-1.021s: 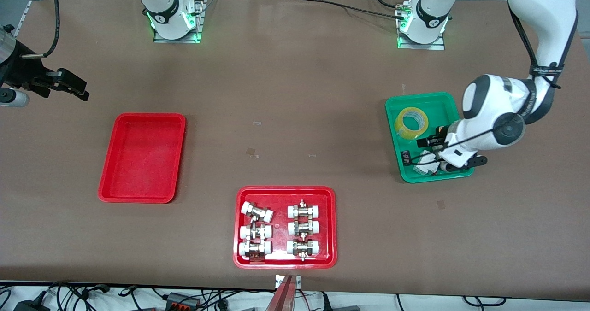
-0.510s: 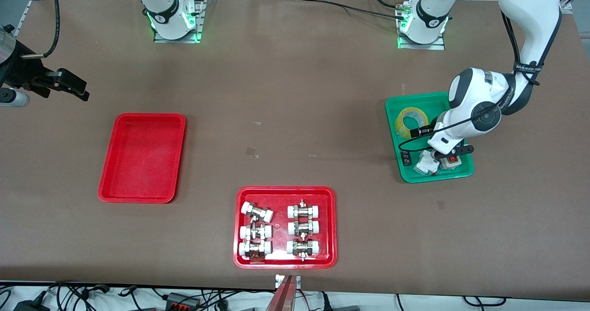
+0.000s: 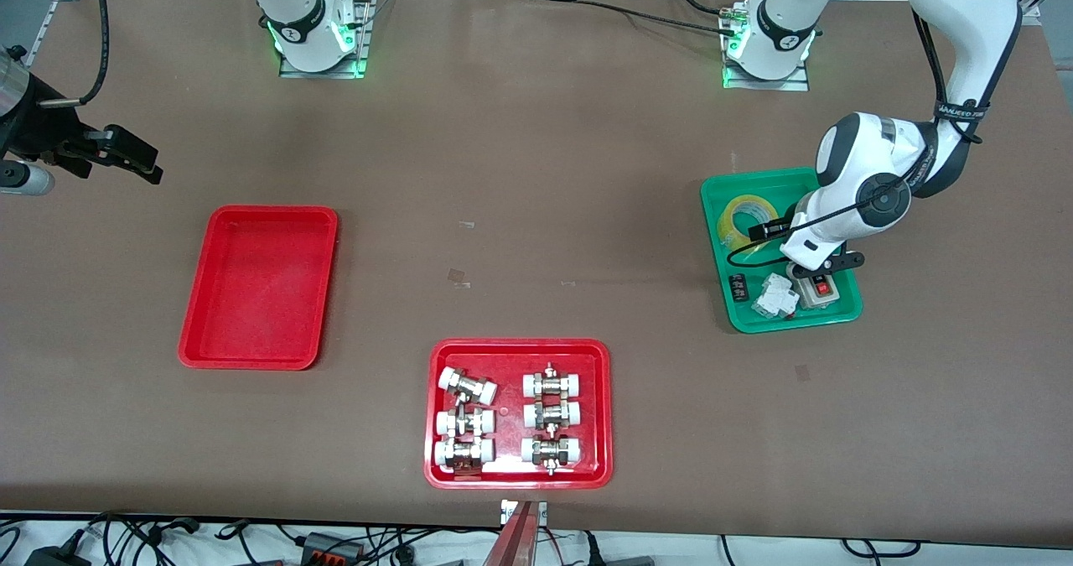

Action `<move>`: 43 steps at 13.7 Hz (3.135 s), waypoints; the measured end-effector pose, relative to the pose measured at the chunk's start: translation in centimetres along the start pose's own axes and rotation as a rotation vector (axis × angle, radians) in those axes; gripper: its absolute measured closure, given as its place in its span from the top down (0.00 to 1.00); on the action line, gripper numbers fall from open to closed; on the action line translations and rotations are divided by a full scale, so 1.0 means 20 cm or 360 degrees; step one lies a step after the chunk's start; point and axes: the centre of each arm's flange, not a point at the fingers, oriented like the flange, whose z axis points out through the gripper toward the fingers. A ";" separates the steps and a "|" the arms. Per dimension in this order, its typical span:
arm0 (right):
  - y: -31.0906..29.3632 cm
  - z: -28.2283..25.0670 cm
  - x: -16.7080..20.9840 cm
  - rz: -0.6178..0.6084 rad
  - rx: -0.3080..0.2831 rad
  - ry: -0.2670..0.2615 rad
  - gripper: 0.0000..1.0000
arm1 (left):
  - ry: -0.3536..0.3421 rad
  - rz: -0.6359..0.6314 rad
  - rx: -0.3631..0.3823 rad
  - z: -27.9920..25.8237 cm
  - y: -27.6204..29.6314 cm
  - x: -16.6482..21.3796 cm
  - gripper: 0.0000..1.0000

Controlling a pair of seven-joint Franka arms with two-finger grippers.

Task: Left arm passes tape to right arm into tray
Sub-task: 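Move the left gripper down over the yellow tape roll in the green tray, then lower the left gripper and close it on the tape roll's rim, then lift the tape with the left gripper and carry it toward the fittings tray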

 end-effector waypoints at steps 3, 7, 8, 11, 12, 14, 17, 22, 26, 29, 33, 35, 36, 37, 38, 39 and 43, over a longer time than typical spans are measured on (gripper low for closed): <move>0.00 0.00 0.00 0.0000 0.0000 -0.0001 1.00 | 0.0002 0.0000 -0.0002 0.01 0.00 0.00 0.96; 0.00 0.00 0.00 0.0000 0.0000 -0.0001 1.00 | 0.0008 -0.0003 -0.0009 0.05 -0.01 -0.02 0.90; 0.00 0.00 0.00 0.0000 0.0000 -0.0001 1.00 | 0.0009 -0.0005 -0.0010 0.05 -0.01 -0.02 0.88; 0.00 0.00 0.00 0.0000 0.0000 -0.0001 1.00 | 0.0017 -0.0032 -0.0014 0.05 -0.01 -0.02 0.81; 0.00 0.00 0.00 0.0000 0.0000 -0.0001 1.00 | 0.0021 -0.0045 -0.0015 0.05 -0.01 -0.02 0.73; 0.00 0.00 0.00 0.0000 0.0000 -0.0001 1.00 | 0.0023 -0.0071 -0.0016 0.05 0.00 -0.02 0.67; 0.00 0.00 0.00 0.0000 0.0000 -0.0001 1.00 | 0.0022 -0.0083 -0.0015 0.05 0.00 -0.02 0.52; 0.00 0.00 0.00 0.0000 0.0000 -0.0001 1.00 | -0.0011 -0.0120 -0.0006 0.10 -0.02 -0.04 0.64; 0.00 0.00 0.00 0.0000 0.0000 -0.0001 1.00 | -0.0012 -0.0180 -0.0005 0.10 -0.02 -0.04 0.40; 0.00 0.00 0.00 0.0000 0.0000 -0.0001 1.00 | -0.0008 -0.0257 -0.0001 0.09 -0.01 -0.05 0.22; 0.00 0.00 0.00 0.0000 0.0000 -0.0001 1.00 | 0.0000 -0.0262 0.0014 0.03 0.00 -0.06 0.22; 0.00 0.00 0.00 0.0000 0.0000 -0.0001 1.00 | -0.0004 -0.0244 0.0056 -0.14 0.04 -0.05 0.21; 0.00 0.00 0.00 0.0000 0.0000 -0.0001 1.00 | -0.0002 -0.0233 0.0080 -0.28 0.07 -0.05 0.21; 0.00 0.00 0.00 0.0000 0.0000 -0.0001 1.00 | -0.0001 -0.0221 0.0104 -0.44 0.10 -0.05 0.21; 0.00 0.00 0.00 0.0000 0.0000 -0.0001 1.00 | 0.0007 -0.0211 0.0121 -0.62 0.14 -0.05 0.21; 0.00 0.00 0.00 0.0000 0.0000 -0.0001 1.00 | 0.0034 -0.0202 0.0116 -0.80 0.18 -0.05 0.21; 0.00 0.00 0.00 0.0000 0.0000 -0.0001 1.00 | 0.0288 -0.0109 -0.0062 -1.40 0.49 -0.15 0.21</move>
